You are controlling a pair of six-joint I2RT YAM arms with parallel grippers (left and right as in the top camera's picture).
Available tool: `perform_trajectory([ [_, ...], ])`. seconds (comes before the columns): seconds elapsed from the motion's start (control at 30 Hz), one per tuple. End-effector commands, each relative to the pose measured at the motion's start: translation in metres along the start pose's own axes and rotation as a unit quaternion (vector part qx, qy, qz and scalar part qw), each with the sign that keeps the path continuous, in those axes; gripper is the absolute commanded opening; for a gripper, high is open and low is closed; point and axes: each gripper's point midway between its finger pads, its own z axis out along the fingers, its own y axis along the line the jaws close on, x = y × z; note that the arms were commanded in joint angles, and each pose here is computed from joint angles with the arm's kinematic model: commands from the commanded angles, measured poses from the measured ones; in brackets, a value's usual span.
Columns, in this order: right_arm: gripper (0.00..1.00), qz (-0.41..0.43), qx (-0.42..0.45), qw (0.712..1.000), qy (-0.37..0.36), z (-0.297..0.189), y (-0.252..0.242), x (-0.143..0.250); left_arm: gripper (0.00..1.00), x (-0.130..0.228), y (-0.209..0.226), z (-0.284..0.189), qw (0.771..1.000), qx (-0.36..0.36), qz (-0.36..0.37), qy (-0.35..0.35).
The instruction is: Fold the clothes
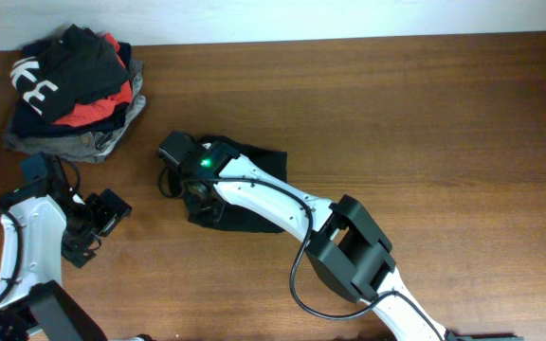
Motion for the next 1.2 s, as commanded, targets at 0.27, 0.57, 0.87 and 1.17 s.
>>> perform_trajectory([
  [0.27,0.04,0.057,0.064,0.996,0.012,-0.015,-0.065,-0.018,0.99,0.005,0.006,0.003,1.0,-0.007,-0.008,0.003],
  [0.57,0.04,0.06,0.037,0.997,-0.009,-0.076,-0.091,-0.043,0.99,0.004,0.005,0.003,1.0,-0.007,-0.009,0.001],
  [0.87,0.04,0.094,0.06,0.994,-0.012,-0.133,-0.147,-0.042,0.99,0.003,0.005,0.003,1.0,-0.006,-0.008,-0.001],
  [1.17,0.04,0.187,0.117,0.973,0.06,-0.151,-0.238,-0.013,0.99,0.003,0.005,0.003,1.0,-0.006,-0.008,0.0],
])
